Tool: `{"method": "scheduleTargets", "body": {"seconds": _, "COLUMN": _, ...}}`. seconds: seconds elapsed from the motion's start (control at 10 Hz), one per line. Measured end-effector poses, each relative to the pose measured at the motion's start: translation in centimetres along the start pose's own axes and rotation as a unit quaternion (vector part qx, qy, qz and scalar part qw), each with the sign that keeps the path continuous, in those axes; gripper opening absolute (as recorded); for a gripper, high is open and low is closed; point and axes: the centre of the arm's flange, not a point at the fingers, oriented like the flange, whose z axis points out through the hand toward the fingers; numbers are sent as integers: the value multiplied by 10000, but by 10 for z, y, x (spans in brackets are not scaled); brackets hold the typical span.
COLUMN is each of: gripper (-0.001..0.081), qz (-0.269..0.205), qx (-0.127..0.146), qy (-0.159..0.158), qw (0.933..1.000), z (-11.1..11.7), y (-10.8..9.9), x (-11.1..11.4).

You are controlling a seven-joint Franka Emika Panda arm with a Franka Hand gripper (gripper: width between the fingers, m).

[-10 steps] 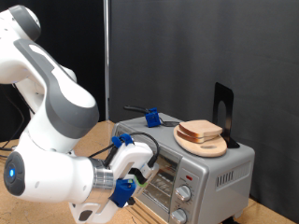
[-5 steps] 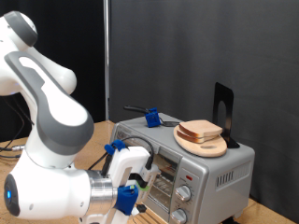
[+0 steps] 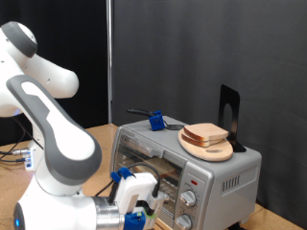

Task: Make a piece of toast with the oven

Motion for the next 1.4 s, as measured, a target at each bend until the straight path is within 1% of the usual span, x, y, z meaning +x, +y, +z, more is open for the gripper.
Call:
{"method": "scheduleTargets", "body": {"seconds": 0.1, "gripper": 682, "qz": 51, "qx": -36, "qy": 26, "qw": 10000, "z": 9, "y": 6, "x": 6}}
{"method": "scheduleTargets", "body": {"seconds": 0.2, "gripper": 682, "qz": 51, "qx": -33, "qy": 81, "qw": 9999, "z": 13, "y": 6, "x": 11}}
{"method": "scheduleTargets", "body": {"seconds": 0.7, "gripper": 682, "qz": 231, "qx": -47, "qy": 89, "qw": 9997, "z": 12, "y": 9, "x": 12}}
{"method": "scheduleTargets", "body": {"seconds": 1.4, "gripper": 682, "qz": 205, "qx": -36, "qy": 122, "qw": 9997, "z": 11, "y": 9, "x": 13}}
